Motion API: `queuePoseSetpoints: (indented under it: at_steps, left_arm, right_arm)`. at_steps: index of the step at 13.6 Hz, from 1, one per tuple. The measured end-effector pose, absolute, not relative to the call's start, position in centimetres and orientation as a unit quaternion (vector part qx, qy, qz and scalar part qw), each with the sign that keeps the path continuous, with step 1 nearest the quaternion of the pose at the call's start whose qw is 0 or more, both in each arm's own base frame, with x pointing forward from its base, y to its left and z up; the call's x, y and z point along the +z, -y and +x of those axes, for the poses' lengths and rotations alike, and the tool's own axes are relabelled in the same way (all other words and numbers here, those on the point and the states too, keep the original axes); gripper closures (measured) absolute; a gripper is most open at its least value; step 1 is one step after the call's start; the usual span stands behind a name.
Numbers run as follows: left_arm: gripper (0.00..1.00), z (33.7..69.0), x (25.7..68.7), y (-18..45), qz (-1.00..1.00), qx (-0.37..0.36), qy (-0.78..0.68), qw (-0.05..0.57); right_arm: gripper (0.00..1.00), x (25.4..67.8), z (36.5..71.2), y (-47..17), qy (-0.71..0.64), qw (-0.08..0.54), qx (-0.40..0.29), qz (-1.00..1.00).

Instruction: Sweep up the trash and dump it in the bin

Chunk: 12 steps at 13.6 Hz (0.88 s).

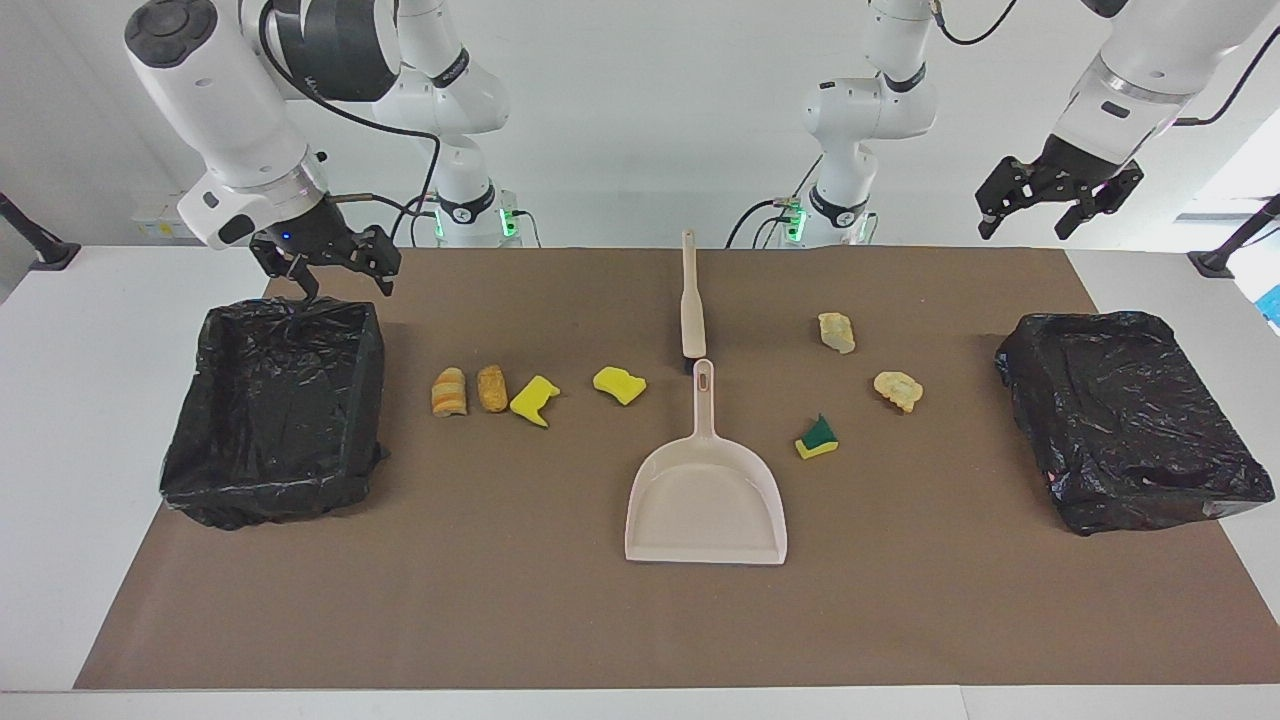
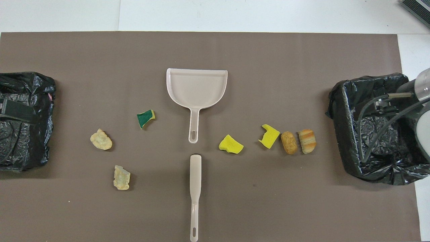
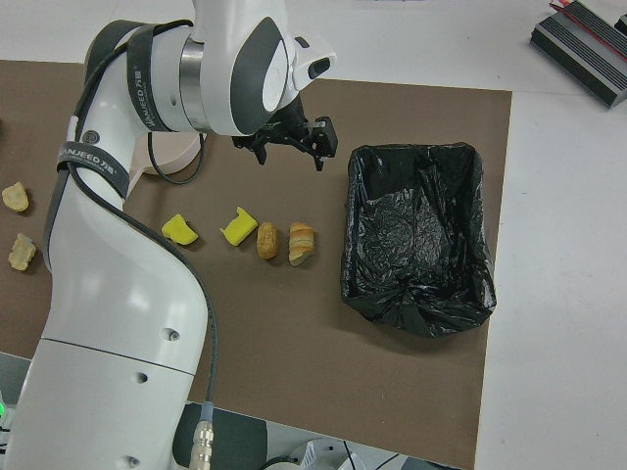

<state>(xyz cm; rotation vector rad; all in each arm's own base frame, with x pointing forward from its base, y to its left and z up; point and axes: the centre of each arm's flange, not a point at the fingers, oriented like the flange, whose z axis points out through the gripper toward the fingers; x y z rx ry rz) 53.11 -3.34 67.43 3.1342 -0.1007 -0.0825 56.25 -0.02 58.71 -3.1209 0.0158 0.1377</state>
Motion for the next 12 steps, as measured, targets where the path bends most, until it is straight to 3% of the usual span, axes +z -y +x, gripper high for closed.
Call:
queuePoseSetpoints:
  at_steps: [12]
  left_arm:
    - [0.00,53.1,67.4,3.8,0.999,-0.026,0.036,0.002]
  right_arm:
    - [0.00,58.9,56.1,-2.2,0.018,-0.006,0.044,-0.999]
